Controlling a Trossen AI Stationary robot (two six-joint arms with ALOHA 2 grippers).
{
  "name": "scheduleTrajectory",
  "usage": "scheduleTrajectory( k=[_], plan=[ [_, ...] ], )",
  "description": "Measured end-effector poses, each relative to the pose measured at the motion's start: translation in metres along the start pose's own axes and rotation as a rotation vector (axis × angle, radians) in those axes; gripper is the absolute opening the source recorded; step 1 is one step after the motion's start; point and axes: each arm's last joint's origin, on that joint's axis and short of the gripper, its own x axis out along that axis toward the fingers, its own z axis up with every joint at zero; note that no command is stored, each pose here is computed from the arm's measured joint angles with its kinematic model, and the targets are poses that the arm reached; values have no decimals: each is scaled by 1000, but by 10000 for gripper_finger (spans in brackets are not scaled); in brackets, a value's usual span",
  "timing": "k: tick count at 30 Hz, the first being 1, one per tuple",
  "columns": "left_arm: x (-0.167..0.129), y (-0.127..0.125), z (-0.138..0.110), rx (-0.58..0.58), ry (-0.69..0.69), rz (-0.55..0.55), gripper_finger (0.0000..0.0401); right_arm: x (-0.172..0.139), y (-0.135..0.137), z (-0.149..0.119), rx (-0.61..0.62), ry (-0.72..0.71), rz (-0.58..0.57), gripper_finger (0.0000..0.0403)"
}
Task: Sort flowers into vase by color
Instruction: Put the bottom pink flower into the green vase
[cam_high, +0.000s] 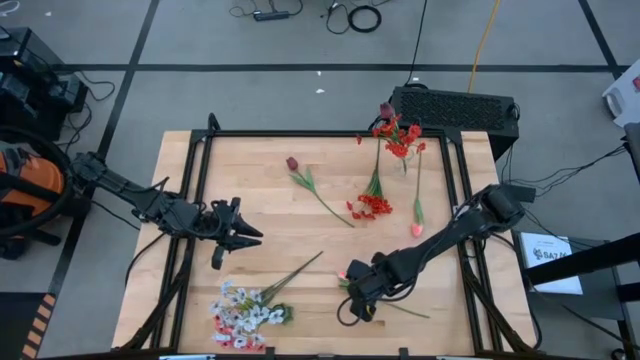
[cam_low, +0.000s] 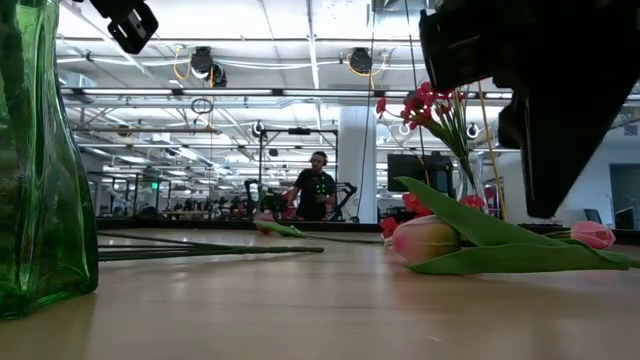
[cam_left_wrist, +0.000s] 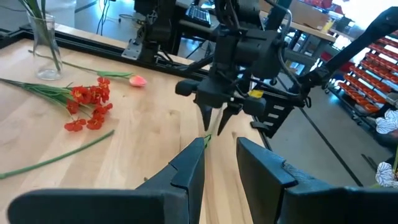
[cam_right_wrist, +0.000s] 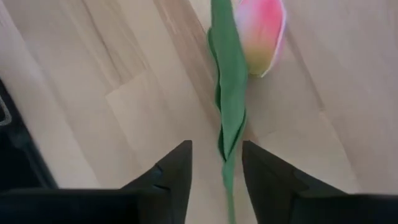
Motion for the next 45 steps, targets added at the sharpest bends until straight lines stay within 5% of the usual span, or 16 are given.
scheduleTrajectory(
  k=[10, 18, 24, 30, 35, 45],
  plan=[
    [0, 0, 0, -23, -1, 3, 100, 38, 2, 1, -278, 16, -11, 147],
    [0, 0, 0, -24, -6, 5, 100, 40, 2, -1, -343, 42, -11, 20],
    [0, 0, 0, -24, -4, 1, 100, 18, 6, 2, -314, -38, 1, 6],
    [0, 1, -2, -17, 21, 12, 100, -29, 18, 14, -300, -286, 4, 3],
    [0, 2, -4, -11, 35, 23, 100, -82, 28, 27, -217, -668, 43, 3],
    [0, 2, -3, -12, 31, 22, 100, -144, 59, 49, -144, -1202, 416, 2]
  ],
)
